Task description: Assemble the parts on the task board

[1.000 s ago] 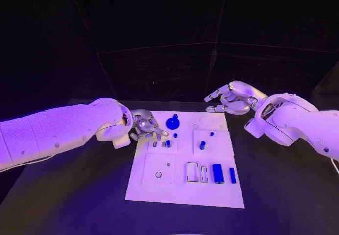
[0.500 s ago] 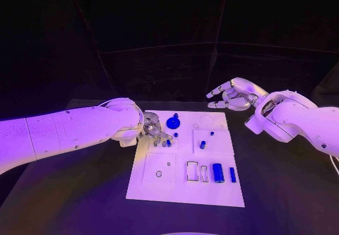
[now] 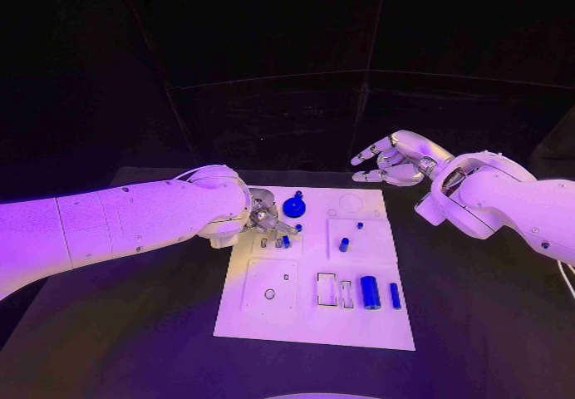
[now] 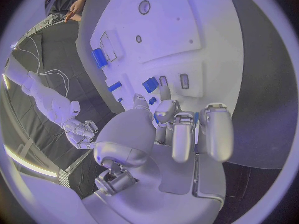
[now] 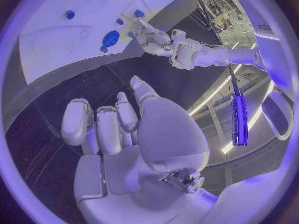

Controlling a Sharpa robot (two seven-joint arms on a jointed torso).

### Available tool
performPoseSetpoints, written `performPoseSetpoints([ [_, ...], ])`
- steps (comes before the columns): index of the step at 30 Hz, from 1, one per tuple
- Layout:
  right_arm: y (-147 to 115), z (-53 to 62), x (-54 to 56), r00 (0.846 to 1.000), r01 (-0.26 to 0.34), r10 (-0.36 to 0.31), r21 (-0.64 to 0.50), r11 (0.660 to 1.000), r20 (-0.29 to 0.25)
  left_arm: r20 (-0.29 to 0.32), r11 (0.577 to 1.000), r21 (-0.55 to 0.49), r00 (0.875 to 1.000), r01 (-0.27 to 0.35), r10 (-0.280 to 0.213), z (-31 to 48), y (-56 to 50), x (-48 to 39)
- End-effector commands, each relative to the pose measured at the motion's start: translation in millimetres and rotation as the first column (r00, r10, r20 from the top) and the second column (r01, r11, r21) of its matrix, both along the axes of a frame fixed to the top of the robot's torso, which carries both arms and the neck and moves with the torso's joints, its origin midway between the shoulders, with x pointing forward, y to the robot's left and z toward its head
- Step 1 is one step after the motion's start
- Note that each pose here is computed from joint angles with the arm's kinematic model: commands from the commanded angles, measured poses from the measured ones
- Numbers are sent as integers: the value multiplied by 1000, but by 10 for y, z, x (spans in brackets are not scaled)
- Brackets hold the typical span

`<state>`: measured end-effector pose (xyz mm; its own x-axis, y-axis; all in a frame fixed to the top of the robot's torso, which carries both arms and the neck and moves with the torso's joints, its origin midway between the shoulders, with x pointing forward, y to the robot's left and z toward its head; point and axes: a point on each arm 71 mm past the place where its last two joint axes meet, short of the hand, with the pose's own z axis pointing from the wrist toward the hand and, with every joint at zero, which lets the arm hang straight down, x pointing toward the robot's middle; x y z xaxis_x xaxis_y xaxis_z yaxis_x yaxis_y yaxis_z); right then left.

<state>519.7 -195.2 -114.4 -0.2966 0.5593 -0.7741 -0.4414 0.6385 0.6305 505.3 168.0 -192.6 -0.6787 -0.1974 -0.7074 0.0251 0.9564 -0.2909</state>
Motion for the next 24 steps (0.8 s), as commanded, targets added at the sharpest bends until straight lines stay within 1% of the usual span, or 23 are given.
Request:
performPoseSetpoints([
  [1, 11, 10, 10, 1000, 4, -4, -10, 1000, 3, 0, 1000, 19, 1000, 0, 0, 7, -18, 10],
  [24, 40, -10, 36, 1000, 1, -1, -25, 1000, -13, -18, 999, 40, 1000, 22, -21, -6, -144, 31],
])
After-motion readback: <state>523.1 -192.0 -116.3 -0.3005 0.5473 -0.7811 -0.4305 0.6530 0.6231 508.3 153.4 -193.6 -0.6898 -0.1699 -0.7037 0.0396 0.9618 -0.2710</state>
